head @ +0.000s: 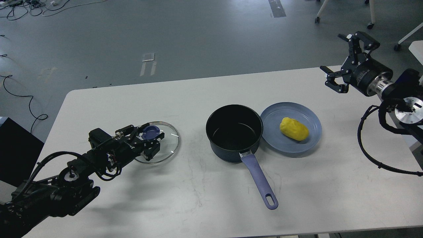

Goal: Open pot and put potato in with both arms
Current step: 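Lift the glass lid off the pot and lower it beside the pot, then release the lid and raise the left gripper away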

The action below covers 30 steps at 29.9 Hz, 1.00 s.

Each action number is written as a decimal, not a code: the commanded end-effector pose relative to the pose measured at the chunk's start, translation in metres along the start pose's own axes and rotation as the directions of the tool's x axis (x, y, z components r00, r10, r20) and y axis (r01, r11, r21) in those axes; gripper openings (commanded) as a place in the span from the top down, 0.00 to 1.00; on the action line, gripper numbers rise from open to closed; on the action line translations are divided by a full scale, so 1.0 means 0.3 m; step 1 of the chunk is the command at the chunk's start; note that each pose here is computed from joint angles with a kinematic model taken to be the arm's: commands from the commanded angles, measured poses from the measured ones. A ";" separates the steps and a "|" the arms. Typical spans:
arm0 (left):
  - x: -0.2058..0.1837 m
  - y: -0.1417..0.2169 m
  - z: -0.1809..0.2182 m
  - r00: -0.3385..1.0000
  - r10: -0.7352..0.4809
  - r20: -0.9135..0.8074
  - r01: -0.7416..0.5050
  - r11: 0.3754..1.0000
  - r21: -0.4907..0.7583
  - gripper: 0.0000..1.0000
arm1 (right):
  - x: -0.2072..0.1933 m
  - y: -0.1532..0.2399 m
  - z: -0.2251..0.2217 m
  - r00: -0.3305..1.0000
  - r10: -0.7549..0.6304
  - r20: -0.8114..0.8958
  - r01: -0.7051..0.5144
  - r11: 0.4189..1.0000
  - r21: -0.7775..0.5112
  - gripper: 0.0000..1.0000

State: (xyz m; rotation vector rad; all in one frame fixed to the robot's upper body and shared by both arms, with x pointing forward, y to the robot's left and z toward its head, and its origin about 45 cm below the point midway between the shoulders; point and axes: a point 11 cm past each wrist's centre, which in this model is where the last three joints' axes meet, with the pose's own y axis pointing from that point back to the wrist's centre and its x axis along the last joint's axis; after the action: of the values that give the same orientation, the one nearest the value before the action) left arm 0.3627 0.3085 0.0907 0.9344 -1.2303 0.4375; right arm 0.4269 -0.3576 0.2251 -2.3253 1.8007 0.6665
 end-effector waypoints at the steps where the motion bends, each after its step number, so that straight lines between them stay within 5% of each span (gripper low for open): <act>1: -0.014 0.002 0.005 0.999 0.008 -0.039 -0.007 1.000 0.014 0.03 | -0.002 -0.001 -0.001 1.000 -0.002 -0.001 0.002 1.000 0.000 0.00; 9: 0.036 -0.009 -0.020 0.990 0.079 -0.119 -0.071 0.995 0.068 0.02 | 0.006 0.005 -0.073 0.999 -0.004 -0.042 0.006 1.000 0.026 0.00; 15: 0.402 -0.079 -0.146 0.846 0.426 -0.322 -0.352 0.898 0.263 0.02 | -0.036 0.001 -0.187 0.931 -0.057 -0.361 0.058 0.998 -0.008 0.00; 17: 0.496 -0.108 -0.165 0.723 0.434 -0.538 -0.327 0.901 0.286 0.02 | -0.053 0.012 -0.217 0.856 -0.085 -0.510 0.089 0.996 -0.016 0.00; 19: 0.574 -0.127 -0.177 0.433 0.398 -0.809 -0.308 0.908 0.283 0.02 | -0.086 0.025 -0.217 0.685 -0.149 -0.713 0.145 0.987 -0.067 0.00; 21: 0.587 -0.129 -0.177 0.303 0.375 -0.876 -0.312 0.908 0.281 0.02 | -0.112 0.030 -0.194 0.554 -0.203 -0.807 0.185 0.976 -0.118 0.00; 25: 0.651 -0.155 -0.166 -0.033 0.293 -0.956 -0.321 0.902 0.288 0.02 | -0.094 0.099 -0.059 0.017 -0.399 -0.917 0.245 0.891 -0.383 0.04; 30: 0.667 -0.177 -0.143 -0.187 0.217 -0.958 -0.281 0.923 0.264 0.02 | -0.019 0.146 0.064 -0.244 -0.452 -0.858 0.150 0.856 -0.494 0.05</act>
State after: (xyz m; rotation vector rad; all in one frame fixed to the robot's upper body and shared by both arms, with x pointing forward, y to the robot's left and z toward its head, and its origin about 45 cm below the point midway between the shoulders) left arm 0.4909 0.2794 0.2545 0.0357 0.0701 1.2153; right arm 0.3901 -0.3522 0.2389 -3.4919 1.0269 -1.5281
